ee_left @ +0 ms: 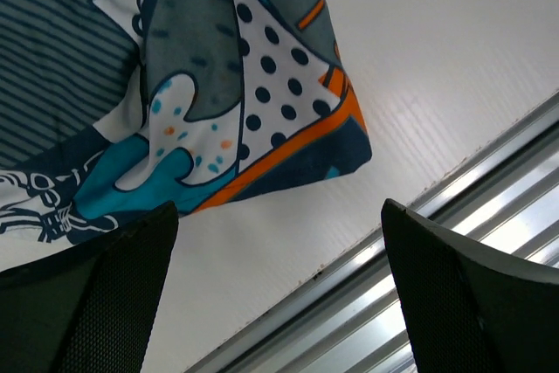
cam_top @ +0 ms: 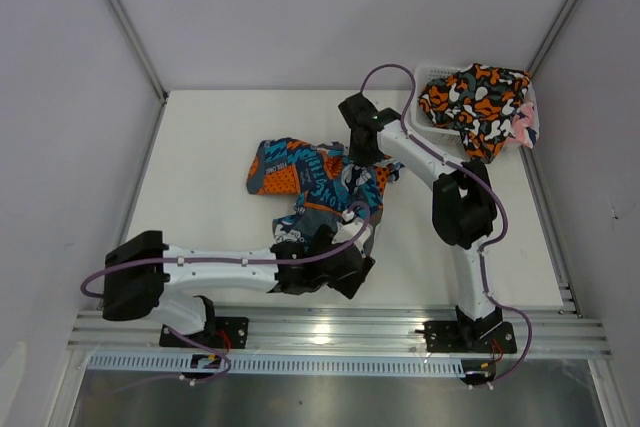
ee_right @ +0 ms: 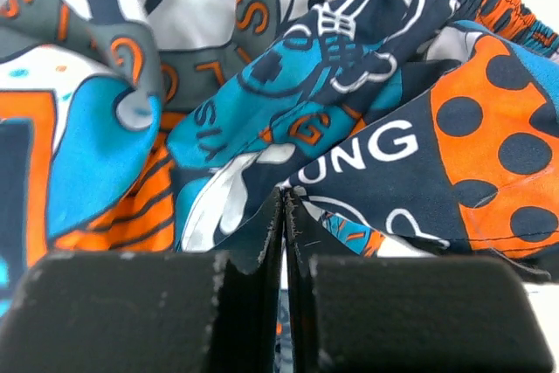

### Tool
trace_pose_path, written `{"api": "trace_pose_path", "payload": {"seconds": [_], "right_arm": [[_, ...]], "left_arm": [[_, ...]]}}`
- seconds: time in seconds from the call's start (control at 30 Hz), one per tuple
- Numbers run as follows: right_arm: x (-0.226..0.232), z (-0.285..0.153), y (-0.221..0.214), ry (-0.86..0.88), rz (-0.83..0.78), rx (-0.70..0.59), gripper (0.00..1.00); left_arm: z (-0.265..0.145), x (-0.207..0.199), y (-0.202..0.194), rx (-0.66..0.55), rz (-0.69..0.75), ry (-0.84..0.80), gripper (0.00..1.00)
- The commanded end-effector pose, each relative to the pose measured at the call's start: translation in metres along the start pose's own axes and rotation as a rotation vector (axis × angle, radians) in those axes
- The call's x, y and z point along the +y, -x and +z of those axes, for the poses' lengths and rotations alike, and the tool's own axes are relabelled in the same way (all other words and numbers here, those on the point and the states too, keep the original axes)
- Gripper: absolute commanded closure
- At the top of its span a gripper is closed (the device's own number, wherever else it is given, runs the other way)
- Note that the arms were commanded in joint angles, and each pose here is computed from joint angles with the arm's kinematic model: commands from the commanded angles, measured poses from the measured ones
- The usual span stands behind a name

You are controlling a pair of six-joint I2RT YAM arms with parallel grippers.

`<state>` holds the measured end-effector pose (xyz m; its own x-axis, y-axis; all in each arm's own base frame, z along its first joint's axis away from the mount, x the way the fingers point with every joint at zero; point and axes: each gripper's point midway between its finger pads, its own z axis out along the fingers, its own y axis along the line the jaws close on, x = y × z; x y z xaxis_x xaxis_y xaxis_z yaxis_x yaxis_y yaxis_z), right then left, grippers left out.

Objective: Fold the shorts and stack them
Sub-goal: Flatten the shorts out

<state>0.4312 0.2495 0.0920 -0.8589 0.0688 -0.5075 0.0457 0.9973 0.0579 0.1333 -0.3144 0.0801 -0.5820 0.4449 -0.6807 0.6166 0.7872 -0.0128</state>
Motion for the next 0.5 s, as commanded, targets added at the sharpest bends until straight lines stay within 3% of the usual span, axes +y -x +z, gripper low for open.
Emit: {"api": "trace_pose_path", "payload": {"seconds": [0.0, 0.17, 0.47], "right_arm": [[0.016, -0.034, 0.026, 0.102, 0.02, -0.09, 0.96], [0.015, -0.031, 0.022, 0.095, 0.023, -0.076, 0.96], [0.02, -0.045, 0.027, 0.122, 0.037, -0.095, 0.98]], "left_arm": [[-0.006, -0.009, 0.044, -0.102, -0.083, -0.017, 0.01], [-0.023, -0.012, 0.065, -0.172, -0.131, -0.094, 0.01], [0.024, -0.016, 0.053, -0.107, -0.103, -0.01, 0.01]]}}
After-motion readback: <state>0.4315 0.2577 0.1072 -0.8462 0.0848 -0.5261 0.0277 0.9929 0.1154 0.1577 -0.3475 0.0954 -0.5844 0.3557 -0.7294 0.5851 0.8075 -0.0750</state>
